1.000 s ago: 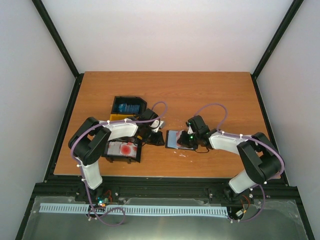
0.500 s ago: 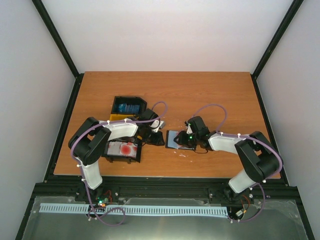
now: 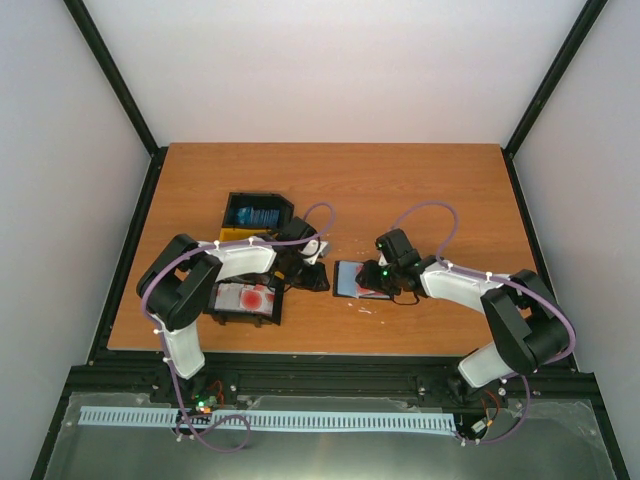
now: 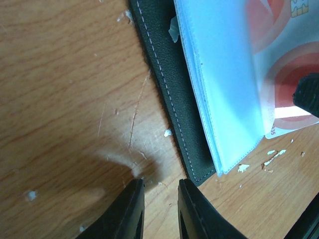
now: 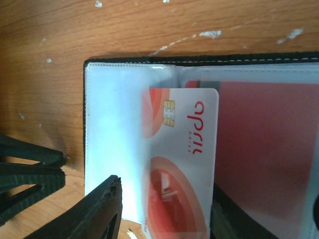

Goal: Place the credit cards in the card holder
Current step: Insert the credit card into the card holder.

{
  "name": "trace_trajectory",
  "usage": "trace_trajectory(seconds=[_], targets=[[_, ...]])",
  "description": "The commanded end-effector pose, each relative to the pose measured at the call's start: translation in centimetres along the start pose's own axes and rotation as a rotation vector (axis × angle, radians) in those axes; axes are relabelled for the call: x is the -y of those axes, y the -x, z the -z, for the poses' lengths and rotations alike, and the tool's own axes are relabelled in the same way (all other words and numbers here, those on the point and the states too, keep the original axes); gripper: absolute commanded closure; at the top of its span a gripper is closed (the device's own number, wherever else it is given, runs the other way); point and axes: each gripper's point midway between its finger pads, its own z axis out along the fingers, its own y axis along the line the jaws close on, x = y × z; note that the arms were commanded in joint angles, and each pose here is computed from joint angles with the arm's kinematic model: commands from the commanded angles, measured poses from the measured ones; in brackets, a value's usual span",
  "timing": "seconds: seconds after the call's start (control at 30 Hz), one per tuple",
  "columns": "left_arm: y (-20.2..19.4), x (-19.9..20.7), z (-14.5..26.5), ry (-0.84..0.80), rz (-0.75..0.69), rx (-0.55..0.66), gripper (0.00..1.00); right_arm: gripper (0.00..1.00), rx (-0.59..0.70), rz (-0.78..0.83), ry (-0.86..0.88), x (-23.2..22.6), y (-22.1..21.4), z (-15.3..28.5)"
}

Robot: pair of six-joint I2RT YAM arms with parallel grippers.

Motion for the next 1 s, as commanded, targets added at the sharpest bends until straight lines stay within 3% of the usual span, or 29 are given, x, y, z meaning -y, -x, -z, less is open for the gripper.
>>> trace_trajectory(seconds=[0.0,0.37,0.9,0.97], targets=[[1.1,1.1,0.5,-0.011,-0.045,0.019,0.79,0.61,0.016,-0.018,-0.052,0.9,0.3,0.5],[0.7,1.4,0.2,-0.036,-0.058,0.006,0.79,0.97,0.035,-0.072,0.038,0.2,0.3,-1.3],[1.2,1.5,0.0,-0.037,-0.062,0.003,0.79,0.97,0.012,-0.097,0.186,-0.8,-1.1,-2.4],[1.3,1.4,0.1,-0.031,-0.062,0.006,0.79,0.92,0.016,-0.094,0.185,-0.9,-1.0,-2.2]])
